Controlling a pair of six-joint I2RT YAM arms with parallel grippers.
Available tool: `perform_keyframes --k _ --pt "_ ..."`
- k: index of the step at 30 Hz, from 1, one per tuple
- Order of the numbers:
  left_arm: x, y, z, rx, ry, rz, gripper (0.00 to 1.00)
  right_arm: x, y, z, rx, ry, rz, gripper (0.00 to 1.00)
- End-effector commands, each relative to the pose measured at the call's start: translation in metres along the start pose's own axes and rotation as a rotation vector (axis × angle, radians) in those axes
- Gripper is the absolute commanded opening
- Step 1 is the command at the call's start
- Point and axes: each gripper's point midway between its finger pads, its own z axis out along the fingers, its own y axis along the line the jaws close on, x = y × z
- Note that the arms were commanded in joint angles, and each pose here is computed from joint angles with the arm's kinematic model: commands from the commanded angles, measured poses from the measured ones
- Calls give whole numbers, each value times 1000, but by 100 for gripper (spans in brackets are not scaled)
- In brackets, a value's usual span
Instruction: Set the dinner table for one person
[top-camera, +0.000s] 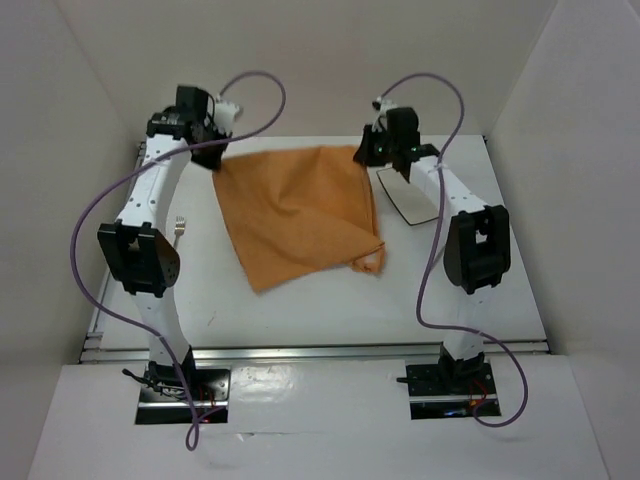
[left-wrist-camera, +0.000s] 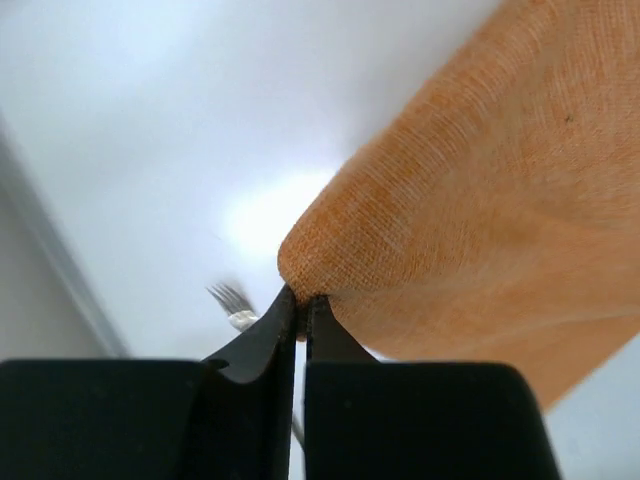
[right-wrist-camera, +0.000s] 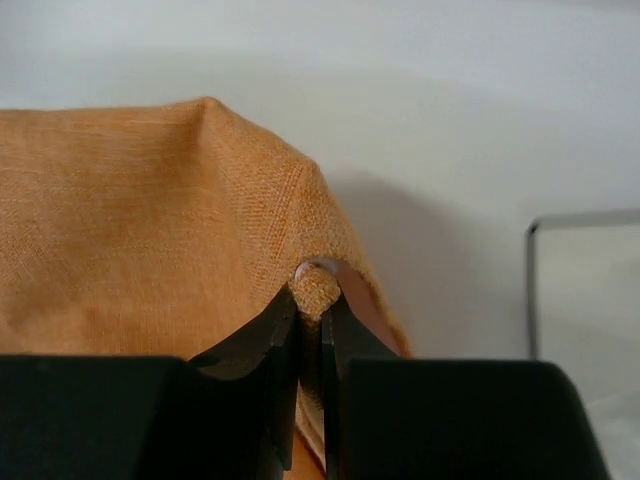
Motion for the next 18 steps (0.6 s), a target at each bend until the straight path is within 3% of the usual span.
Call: perform_keyframes --k 1,5,8,14,18 --pt "-71 39 -71 -208 -210 -22 0 -127 20 -55 10 -299 -128 0" --pt "-117 60 -124 -383 -412 -6 0 -187 30 -104 19 -493 -184 0" --pt "-114 52 -148 -425 -453 57 0 -202 35 -138 36 -567 -201 0" --pt "-104 34 -210 -411 -558 69 0 -175 43 -180 24 -597 -220 0" --pt "-90 15 -241 -376 -577 103 0 -166 59 -236 11 -656 -225 0"
